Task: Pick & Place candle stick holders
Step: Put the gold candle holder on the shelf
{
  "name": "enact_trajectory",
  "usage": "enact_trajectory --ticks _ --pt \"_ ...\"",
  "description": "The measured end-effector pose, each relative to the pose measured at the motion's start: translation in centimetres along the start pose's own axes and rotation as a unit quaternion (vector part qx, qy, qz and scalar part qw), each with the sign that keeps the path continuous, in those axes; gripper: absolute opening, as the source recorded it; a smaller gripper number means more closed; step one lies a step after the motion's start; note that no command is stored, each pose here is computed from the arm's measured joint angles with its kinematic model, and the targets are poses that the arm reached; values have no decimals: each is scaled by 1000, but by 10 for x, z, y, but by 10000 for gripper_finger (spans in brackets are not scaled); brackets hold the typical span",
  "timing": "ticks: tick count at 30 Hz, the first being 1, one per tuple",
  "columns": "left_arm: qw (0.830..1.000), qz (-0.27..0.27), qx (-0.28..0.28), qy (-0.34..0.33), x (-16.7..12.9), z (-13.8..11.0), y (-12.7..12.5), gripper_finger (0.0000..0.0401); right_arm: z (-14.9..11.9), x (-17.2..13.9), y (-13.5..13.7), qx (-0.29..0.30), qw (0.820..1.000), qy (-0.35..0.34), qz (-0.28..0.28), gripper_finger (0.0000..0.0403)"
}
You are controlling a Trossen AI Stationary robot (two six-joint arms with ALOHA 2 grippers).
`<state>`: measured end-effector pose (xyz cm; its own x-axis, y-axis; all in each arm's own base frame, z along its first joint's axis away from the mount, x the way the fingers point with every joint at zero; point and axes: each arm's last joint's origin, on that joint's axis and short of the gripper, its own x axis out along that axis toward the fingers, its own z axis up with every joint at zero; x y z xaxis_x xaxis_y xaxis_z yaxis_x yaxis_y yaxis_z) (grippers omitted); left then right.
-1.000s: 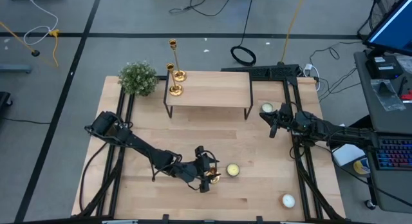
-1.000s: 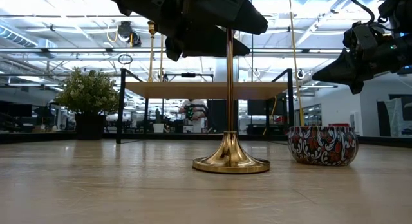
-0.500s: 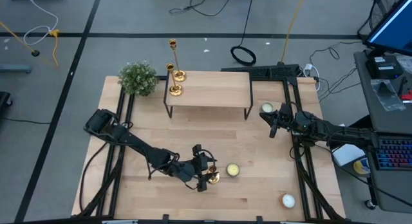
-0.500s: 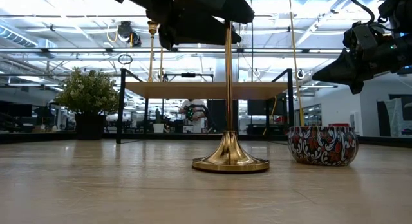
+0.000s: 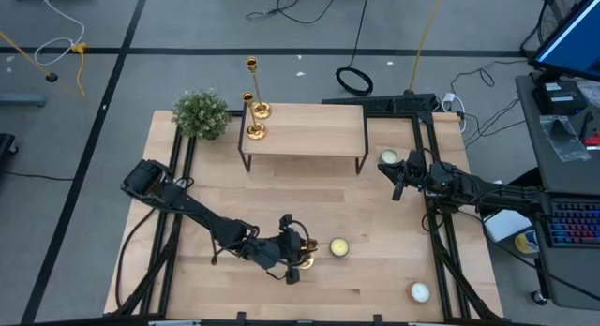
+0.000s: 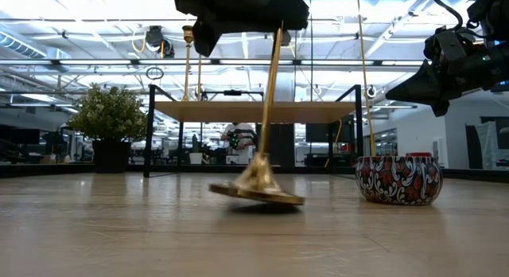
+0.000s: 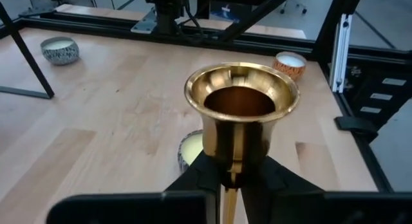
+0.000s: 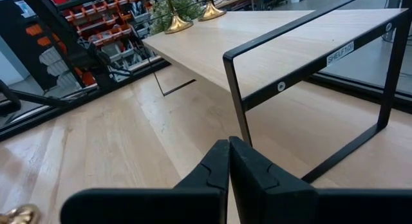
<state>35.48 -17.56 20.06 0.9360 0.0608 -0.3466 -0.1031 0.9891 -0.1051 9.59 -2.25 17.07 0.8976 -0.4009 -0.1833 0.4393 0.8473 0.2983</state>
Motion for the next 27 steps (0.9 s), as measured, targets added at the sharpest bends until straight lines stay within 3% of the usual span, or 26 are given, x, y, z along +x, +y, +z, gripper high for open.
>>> enact_trajectory --ticks 7,12,19,27 --pt "999 -6 -17 -30 0 6 -1 46 0 0 0 0 1000 0 0 4" --pt "997 19 -14 -80 -9 28 4 30 0 0 0 0 1000 0 0 4" --pt "975 155 -23 -157 -40 73 27 30 0 0 0 -1 1000 0 0 4" --pt "922 319 -17 -221 -63 113 59 32 0 0 0 -2 1000 0 0 4"
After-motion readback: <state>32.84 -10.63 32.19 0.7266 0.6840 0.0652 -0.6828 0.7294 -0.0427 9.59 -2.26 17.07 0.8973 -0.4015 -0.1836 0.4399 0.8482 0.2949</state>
